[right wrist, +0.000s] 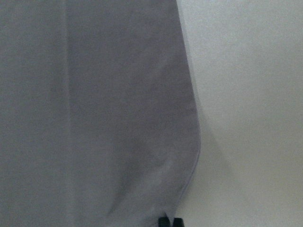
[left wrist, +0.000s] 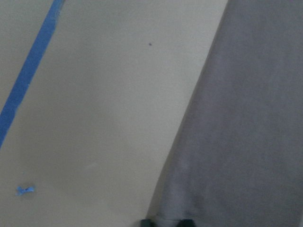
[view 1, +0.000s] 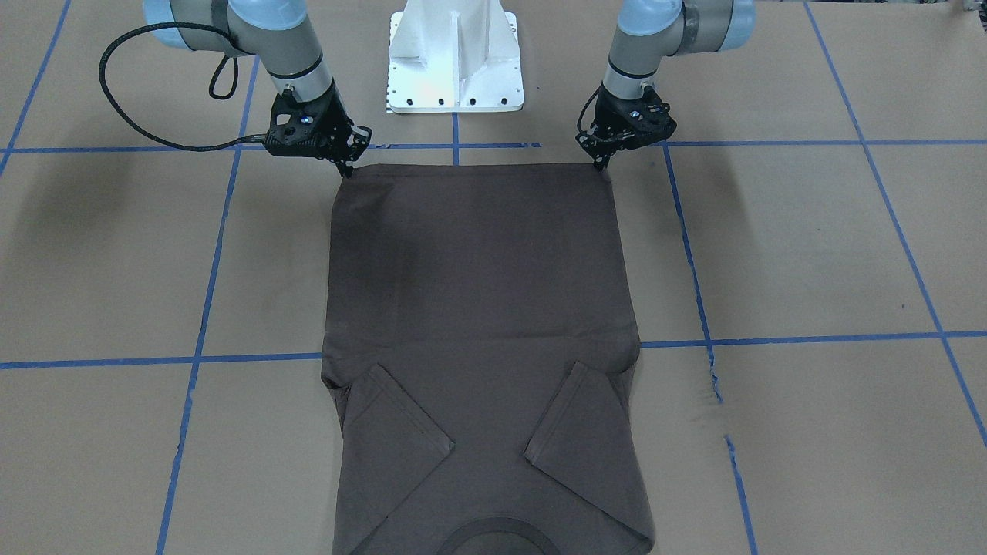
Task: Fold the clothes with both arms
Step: 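Lift the hem with both grippers and carry it toward the collar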
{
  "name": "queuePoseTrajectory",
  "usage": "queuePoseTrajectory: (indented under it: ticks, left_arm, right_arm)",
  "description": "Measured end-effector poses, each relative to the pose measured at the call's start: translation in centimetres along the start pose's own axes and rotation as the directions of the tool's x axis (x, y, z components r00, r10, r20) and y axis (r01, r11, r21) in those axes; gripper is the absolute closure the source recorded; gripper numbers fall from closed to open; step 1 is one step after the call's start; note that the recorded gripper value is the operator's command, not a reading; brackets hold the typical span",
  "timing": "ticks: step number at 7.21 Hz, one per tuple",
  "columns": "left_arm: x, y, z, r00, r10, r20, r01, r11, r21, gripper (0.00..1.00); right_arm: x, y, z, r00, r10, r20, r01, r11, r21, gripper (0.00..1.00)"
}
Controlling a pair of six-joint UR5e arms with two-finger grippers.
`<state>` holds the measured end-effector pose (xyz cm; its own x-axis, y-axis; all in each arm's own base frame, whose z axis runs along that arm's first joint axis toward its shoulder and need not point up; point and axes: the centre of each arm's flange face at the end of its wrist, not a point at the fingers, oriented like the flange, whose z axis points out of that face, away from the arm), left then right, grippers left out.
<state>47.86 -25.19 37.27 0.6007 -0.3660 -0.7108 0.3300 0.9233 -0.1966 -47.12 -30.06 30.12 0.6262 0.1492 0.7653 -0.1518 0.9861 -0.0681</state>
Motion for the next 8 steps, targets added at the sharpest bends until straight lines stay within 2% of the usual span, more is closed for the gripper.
queuePoseTrajectory:
  ticks: [3, 5, 7, 8]
  left_arm:
    - [0.4, 0.0, -1.7, 1.000, 0.001, -0.023, -0.001, 1.000, -0.005, 1.00]
    - [1.0, 0.3, -4.4, 0.998, 0.035, -0.045, -0.036, 0.999, -0.014, 1.00]
    - [1.6, 1.4, -8.8, 0.995, 0.080, -0.051, -0.081, 0.996, -0.024, 1.00]
    - [1.5, 3.1, -11.4, 0.993, 0.105, -0.050, -0.107, 0.993, -0.050, 1.00]
  right_arm:
    - [0.1, 0.1, -1.1, 1.000, 0.001, 0.018, -0.001, 1.000, -0.024, 1.00]
    - [1.0, 0.7, -3.9, 0.998, 0.000, 0.056, 0.003, 0.998, -0.066, 1.00]
    - [3.1, 2.5, -7.9, 0.995, -0.006, 0.099, 0.020, 0.991, -0.136, 1.00]
    - [4.2, 3.6, -10.1, 0.992, -0.008, 0.123, 0.032, 0.980, -0.196, 1.00]
